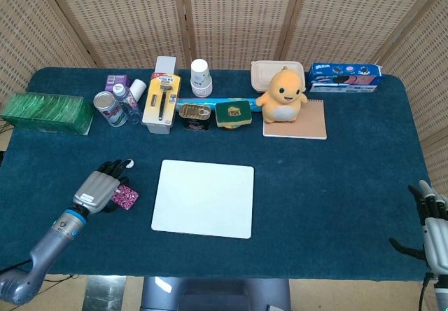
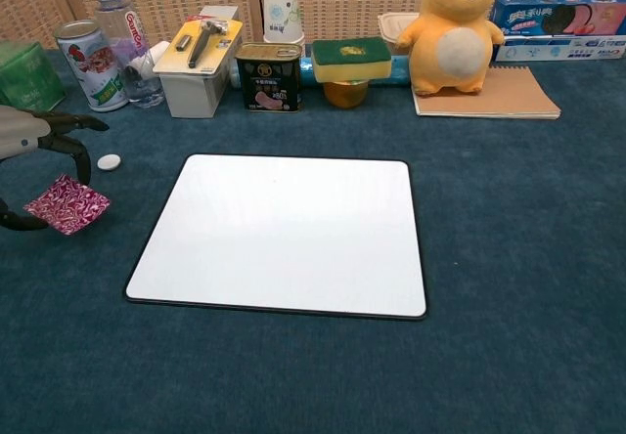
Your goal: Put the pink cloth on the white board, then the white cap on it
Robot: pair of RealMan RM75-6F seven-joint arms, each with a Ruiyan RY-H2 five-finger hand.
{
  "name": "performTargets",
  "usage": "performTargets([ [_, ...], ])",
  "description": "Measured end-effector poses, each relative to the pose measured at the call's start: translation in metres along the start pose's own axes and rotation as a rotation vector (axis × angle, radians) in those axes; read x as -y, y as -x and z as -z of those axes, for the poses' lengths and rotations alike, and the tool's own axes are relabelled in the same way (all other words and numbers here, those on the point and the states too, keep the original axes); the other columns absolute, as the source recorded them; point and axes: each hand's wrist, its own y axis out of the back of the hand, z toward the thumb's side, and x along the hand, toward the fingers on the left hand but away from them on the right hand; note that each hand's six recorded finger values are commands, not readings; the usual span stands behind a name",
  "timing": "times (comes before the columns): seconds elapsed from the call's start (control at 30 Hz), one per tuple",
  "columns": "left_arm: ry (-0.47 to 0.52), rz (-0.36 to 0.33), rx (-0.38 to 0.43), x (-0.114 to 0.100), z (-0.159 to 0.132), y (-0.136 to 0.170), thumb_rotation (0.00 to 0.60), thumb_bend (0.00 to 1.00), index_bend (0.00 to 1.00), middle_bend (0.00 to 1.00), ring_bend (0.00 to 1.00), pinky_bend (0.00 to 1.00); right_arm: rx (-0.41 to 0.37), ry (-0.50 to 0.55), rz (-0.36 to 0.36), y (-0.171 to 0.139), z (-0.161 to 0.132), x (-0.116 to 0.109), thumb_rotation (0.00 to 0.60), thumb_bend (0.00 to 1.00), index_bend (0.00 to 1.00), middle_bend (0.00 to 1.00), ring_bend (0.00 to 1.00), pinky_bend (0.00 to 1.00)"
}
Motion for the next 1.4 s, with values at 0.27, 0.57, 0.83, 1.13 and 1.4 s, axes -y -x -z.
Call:
performTargets([
  [0.27,-0.037,-0.062,0.044,-0.034,-0.043,-0.017,0.600,0.20,0.42,0.00,0.00,0.10,-0.009,0.003,-0.015,0.000,-0.001,0.003,0.600,0.13,0.02,0.00,0.00,0.00],
  [0.57,-0.118,-0.075,0.081,-0.065,-0.124,-0.050,0.600,0.20,0.42,0.00,0.00,0.10,-0.033,0.009,-0.045,-0.001,-0.005,0.008,0.600,0.13,0.02,0.00,0.00,0.00],
  [0.83,-0.136,-0.042,0.118,-0.066,-0.190,-0.073,0.600,0.20,0.42,0.00,0.00,0.10,-0.029,0.038,-0.043,0.000,-0.002,0.002,0.600,0.13,0.02,0.00,0.00,0.00],
  [1.13,-0.131,0.008,0.106,-0.059,-0.199,-0.078,0.600,0.18,0.14,0.00,0.00,0.10,-0.037,0.034,-0.050,0.000,0.000,0.000,0.600,0.11,0.02,0.00,0.00,0.00],
  [1.4,-0.109,0.009,0.085,-0.065,-0.186,-0.076,0.600,0.16,0.01,0.00,0.00,0.10,-0.032,0.038,-0.053,0.001,0.000,0.001,0.600,0.11,0.02,0.00,0.00,0.00],
])
